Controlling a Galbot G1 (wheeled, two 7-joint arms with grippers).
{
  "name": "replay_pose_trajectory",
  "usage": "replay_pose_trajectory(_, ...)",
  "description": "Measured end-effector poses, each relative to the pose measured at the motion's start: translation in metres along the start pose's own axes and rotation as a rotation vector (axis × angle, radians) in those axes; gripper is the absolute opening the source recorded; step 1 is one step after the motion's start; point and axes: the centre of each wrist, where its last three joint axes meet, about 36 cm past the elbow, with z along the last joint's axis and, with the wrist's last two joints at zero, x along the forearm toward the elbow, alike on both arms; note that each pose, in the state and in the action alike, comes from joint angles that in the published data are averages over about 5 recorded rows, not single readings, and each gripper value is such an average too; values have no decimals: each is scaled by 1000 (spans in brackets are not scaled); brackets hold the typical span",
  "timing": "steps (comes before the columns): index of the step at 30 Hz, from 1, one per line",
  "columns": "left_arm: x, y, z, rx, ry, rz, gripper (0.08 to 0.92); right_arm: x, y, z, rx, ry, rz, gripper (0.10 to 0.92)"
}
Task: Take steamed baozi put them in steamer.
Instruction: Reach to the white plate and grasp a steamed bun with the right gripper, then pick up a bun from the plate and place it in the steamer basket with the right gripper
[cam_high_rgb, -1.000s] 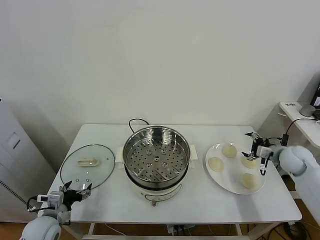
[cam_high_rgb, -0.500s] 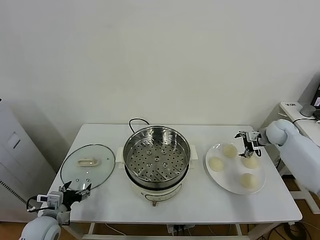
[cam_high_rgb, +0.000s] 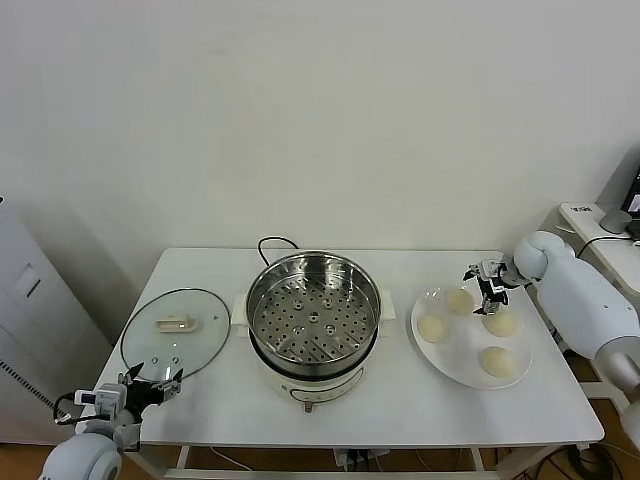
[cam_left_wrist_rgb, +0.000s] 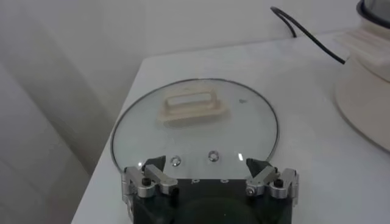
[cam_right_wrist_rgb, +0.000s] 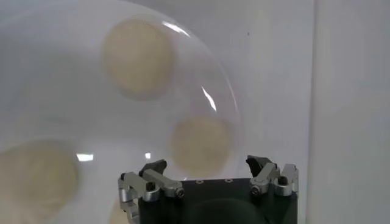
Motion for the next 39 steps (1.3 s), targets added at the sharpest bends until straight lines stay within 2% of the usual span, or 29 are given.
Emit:
replay_pose_trajectory(6,0,0,0,-2,0,2,823,-11,3,-3,-22,-10,8,805)
replay_pose_trajectory(10,1,-1,-1,-3,-2,5,823,-16,3,-5,-39,-17,14,755)
replay_pose_trajectory(18,2,-3,-3,-4,-8,10,823,-19,3,-6,-58,-21,10,542)
replay_pose_trajectory(21,3,-3,-3,-3,-8,10,823,-19,3,-6,-63,-21,5,489)
replay_pose_trajectory(29,5,-2,-1,-4,-5,4,823,2,-6,-4,-64,-27,15,474)
replay_pose_trajectory(35,5,-2,-1,-4,-5,4,823,50,-33,-18,-6,-63,64,475)
replay_pose_trajectory(39,5,-4,-1,-5,-4,8,823,89,-58,-41,76,-118,99,475)
